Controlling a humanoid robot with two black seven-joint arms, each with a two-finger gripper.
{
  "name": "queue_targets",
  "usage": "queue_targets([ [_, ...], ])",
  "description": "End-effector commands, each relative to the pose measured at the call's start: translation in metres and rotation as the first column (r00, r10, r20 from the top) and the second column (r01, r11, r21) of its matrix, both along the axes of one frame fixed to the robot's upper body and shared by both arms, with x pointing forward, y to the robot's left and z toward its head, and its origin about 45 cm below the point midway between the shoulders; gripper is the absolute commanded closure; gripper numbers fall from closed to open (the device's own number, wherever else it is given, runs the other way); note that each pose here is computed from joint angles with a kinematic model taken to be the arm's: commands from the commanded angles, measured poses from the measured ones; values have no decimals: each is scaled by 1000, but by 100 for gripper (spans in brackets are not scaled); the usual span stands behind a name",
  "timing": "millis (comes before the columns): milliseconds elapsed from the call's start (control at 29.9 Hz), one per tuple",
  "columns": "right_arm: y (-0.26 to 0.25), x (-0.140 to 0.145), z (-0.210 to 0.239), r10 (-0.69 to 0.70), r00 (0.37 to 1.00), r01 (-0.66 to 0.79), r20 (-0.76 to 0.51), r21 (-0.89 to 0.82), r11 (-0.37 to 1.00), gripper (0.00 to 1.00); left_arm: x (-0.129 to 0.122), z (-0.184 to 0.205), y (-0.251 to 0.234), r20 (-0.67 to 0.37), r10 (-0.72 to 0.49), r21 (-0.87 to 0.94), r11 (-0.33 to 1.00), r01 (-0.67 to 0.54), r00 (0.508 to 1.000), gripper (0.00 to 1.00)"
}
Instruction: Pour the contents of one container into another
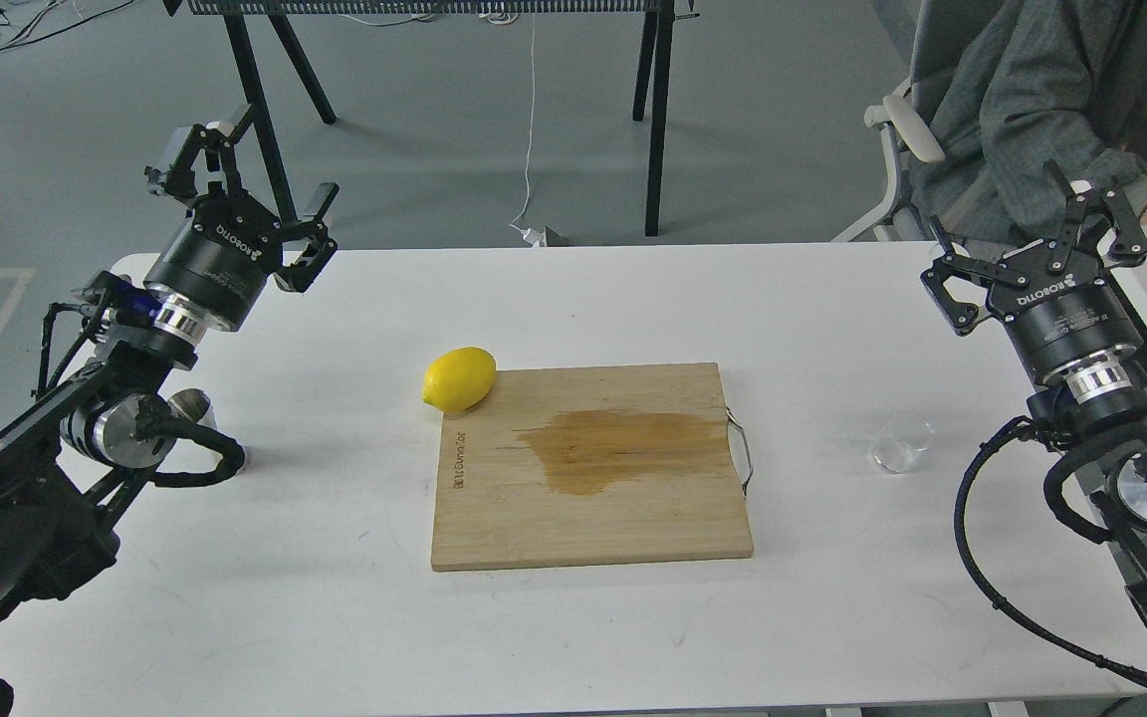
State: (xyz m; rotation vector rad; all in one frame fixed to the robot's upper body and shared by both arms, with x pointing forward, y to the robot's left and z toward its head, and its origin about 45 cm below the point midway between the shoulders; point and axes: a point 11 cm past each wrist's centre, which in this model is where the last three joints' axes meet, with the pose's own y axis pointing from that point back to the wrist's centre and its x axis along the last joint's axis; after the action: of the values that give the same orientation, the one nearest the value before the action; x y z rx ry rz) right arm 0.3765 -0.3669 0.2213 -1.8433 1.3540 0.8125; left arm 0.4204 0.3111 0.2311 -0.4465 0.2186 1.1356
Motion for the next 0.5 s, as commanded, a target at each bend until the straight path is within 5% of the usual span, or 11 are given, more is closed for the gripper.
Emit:
queue_targets([
  [0, 0, 0, 0, 0, 1000, 0, 0, -1, 1000, 1, 0, -1, 0, -4, 2, 3, 1000, -2, 1000, 0],
  [468, -1, 0, 1, -2, 1000, 2, 1, 0, 1000, 1, 0, 6, 6, 19, -12, -17, 1000, 12, 1000, 0],
])
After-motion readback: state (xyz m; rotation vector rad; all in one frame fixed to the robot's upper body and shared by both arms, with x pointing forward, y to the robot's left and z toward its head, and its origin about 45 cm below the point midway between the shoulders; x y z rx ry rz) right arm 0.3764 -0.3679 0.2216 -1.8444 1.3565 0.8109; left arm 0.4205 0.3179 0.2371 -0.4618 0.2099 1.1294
